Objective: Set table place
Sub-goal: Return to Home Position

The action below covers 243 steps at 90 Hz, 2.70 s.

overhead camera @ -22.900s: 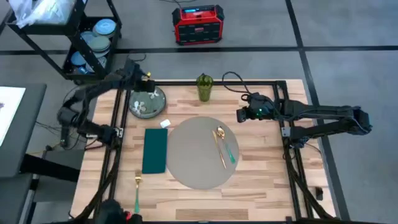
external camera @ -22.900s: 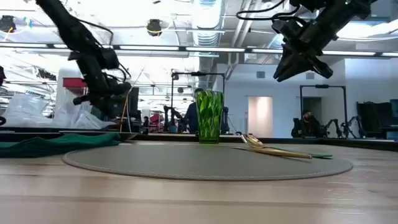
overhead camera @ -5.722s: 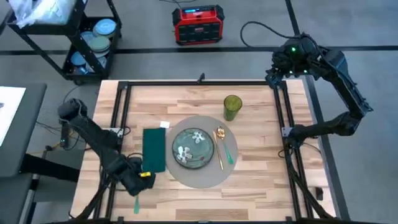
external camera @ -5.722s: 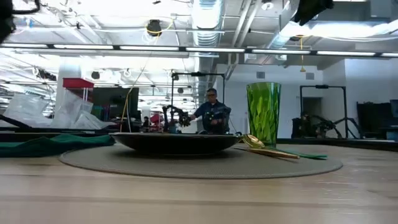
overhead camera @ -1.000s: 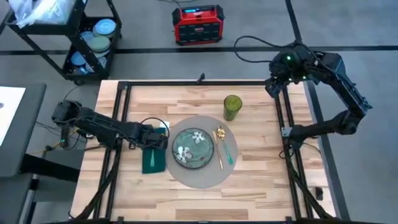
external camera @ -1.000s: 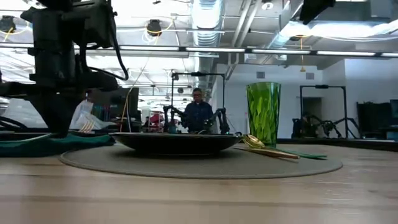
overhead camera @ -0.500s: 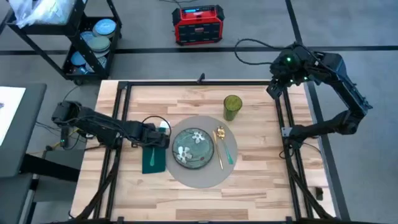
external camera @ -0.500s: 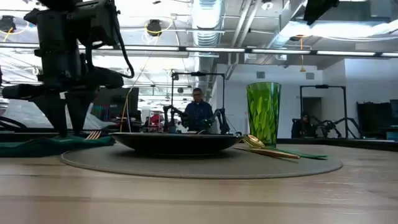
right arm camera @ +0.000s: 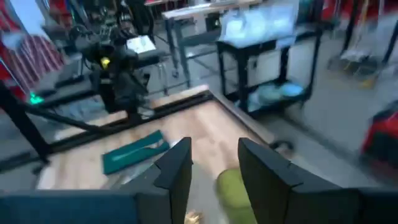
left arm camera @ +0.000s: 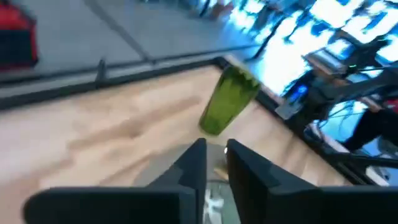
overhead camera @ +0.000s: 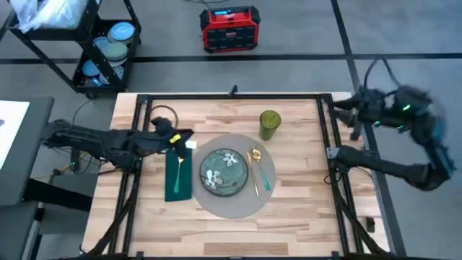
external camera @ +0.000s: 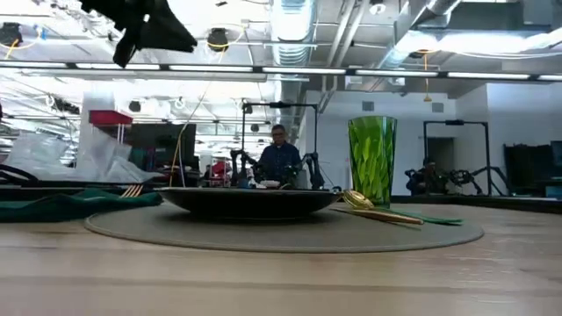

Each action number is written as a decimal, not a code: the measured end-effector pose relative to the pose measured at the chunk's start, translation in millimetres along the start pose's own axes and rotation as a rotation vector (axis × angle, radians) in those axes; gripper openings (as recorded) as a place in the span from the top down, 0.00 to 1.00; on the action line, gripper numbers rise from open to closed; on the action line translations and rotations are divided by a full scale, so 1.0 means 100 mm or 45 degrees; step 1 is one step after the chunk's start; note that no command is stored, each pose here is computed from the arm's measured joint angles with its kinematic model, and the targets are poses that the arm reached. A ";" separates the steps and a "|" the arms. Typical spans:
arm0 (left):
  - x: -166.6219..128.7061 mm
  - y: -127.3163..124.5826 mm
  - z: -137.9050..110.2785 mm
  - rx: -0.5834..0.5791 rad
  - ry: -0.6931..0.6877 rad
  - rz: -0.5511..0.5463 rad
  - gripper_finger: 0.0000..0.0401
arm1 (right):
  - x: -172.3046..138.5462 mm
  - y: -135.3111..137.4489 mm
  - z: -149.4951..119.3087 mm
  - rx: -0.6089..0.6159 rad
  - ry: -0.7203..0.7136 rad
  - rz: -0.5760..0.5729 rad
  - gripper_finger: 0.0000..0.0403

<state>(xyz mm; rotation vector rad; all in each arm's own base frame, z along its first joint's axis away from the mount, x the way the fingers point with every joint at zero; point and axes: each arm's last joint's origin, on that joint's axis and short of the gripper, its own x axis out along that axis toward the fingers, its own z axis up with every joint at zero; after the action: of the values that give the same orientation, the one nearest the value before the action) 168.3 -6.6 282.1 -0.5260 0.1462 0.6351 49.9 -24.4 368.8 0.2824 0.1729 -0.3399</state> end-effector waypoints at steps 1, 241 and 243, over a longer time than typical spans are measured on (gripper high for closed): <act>0.00 0.01 -0.02 -0.001 0.000 -0.002 0.93 | 0.03 -0.02 -0.07 0.027 0.012 0.017 0.71; -0.13 0.81 -1.38 0.279 0.097 -0.193 0.96 | 0.84 0.08 -2.09 0.009 -0.069 0.191 0.71; -0.13 0.81 -1.38 0.279 0.097 -0.193 0.96 | 0.84 0.08 -2.09 0.009 -0.068 0.191 0.71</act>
<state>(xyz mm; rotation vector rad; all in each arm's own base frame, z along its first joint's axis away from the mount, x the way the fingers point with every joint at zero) 113.0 -28.8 132.6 -0.3456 0.2426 0.4451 105.5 20.3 155.1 0.2910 0.0969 -0.1991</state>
